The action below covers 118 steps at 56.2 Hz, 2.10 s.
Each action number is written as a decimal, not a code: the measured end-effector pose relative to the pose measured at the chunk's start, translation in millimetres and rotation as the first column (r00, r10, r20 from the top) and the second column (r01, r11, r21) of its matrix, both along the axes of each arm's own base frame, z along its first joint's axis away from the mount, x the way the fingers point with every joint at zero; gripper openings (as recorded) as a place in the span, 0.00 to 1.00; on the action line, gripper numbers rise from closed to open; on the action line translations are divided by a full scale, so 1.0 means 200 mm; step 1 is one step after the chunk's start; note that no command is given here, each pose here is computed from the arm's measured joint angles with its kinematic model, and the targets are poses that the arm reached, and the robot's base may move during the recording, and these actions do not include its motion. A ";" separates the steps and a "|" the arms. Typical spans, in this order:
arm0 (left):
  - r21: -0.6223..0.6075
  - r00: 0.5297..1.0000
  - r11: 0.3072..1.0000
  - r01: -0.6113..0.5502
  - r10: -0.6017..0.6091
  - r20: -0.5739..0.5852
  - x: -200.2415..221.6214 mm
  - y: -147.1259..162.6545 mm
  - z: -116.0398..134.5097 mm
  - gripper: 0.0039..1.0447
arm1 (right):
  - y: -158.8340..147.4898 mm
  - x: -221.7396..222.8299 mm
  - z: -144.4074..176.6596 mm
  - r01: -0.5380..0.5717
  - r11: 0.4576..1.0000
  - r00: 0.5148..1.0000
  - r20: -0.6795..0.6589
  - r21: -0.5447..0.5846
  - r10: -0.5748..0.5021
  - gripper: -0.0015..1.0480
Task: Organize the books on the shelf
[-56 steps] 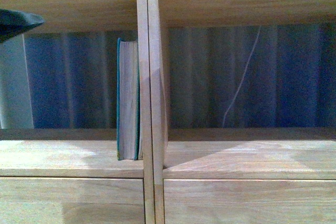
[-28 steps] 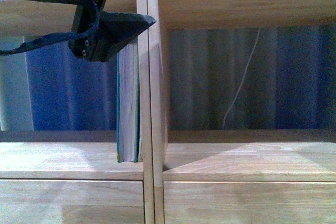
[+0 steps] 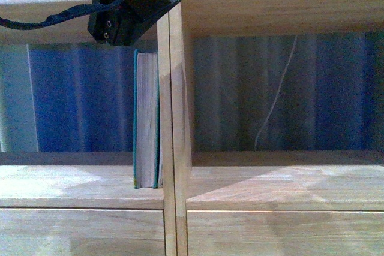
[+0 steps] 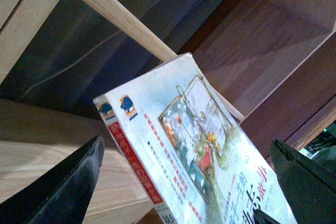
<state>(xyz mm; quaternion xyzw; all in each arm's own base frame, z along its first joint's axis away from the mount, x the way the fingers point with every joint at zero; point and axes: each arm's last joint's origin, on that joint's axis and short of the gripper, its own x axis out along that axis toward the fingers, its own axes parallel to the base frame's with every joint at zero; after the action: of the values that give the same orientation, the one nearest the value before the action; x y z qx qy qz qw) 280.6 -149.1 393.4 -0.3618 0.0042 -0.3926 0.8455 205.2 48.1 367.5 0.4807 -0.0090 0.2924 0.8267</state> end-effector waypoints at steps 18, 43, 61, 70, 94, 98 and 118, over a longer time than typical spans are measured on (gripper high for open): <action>-0.016 1.000 1.000 0.005 -0.005 -0.002 0.00 -0.02 0.00 0.93 | 0.00 -0.09 0.05 -0.055 0.998 0.998 0.023 0.042 0.054 0.07; -0.056 0.999 0.998 -0.034 0.034 0.009 0.00 -0.03 0.03 0.93 | 0.07 -0.18 0.07 -0.138 0.988 0.990 0.016 0.066 0.137 0.07; -0.069 0.999 0.996 -0.050 0.049 -0.012 -0.01 -0.05 0.03 0.50 | 0.09 -0.19 0.04 -0.133 0.989 0.991 -0.006 0.071 0.134 0.07; -0.106 0.999 0.993 -0.043 0.039 -0.033 -0.01 -0.06 0.05 0.30 | 0.10 -0.18 0.03 -0.133 0.989 0.991 -0.017 0.066 0.135 0.07; -0.147 0.997 0.988 -0.038 0.028 -0.076 -0.02 -0.06 0.05 0.16 | 0.10 -0.17 0.01 -0.127 0.990 0.991 -0.040 0.054 0.129 0.07; -0.146 0.996 0.988 -0.043 0.032 -0.082 -0.01 -0.06 0.05 0.16 | 0.10 -0.17 0.01 -0.124 0.991 0.991 -0.044 0.054 0.126 0.07; -0.098 0.994 0.992 -0.076 0.068 -0.082 0.00 -0.04 0.04 0.16 | 0.11 -0.16 -0.01 -0.098 0.995 0.993 -0.070 0.022 0.099 0.61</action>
<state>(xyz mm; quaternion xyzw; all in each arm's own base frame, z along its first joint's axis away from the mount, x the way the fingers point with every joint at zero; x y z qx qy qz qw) 280.4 -157.9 400.6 -0.4194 0.0044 -0.3468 0.8389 172.6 69.8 365.7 0.4983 0.0413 0.3157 0.8065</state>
